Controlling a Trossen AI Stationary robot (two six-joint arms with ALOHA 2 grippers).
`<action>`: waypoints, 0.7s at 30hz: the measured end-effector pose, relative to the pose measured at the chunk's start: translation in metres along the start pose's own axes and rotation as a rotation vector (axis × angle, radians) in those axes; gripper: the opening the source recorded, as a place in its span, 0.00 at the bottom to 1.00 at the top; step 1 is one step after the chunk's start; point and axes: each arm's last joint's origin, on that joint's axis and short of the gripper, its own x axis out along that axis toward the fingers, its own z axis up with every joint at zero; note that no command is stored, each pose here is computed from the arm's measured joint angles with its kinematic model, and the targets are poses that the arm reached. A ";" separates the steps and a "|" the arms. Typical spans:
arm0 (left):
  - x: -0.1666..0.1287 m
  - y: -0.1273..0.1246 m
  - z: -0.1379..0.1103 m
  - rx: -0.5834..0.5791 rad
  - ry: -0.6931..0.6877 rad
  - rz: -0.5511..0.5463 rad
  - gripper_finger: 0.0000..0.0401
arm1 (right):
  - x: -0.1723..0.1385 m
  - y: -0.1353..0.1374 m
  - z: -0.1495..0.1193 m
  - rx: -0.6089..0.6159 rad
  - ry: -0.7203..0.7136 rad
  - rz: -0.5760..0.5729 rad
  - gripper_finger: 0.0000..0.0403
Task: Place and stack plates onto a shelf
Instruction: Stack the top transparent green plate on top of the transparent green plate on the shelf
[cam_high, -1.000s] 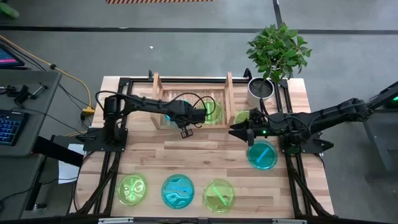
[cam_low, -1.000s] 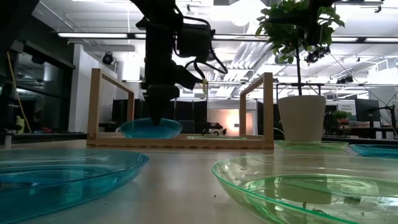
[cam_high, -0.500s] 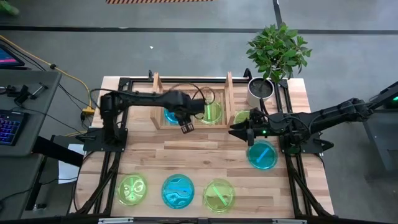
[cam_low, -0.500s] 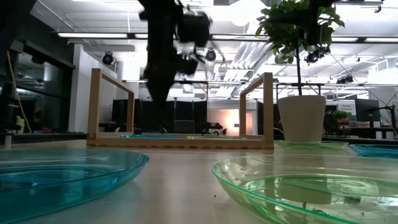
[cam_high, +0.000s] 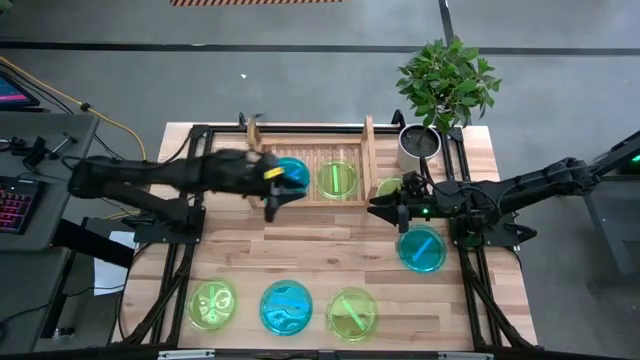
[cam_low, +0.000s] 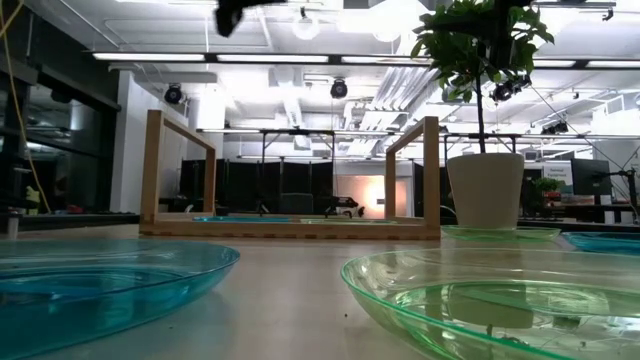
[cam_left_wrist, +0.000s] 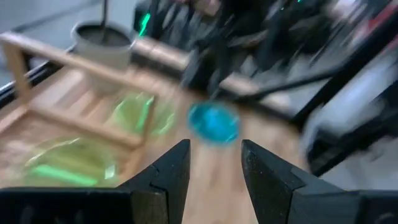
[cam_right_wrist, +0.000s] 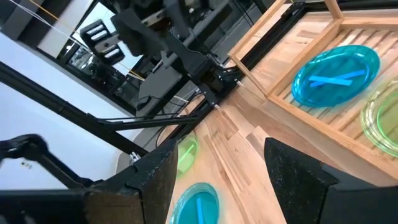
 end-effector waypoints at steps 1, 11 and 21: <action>-0.007 0.000 -0.006 -0.029 -0.055 -0.033 0.33 | 0.000 0.000 0.000 0.000 -0.001 0.001 0.56; -0.048 0.015 -0.041 -0.260 -0.307 -0.113 0.33 | 0.000 0.000 0.000 0.002 0.002 0.003 0.56; -0.049 0.015 -0.040 -0.249 -0.318 -0.113 0.33 | 0.000 -0.008 -0.009 0.214 0.174 -0.027 0.56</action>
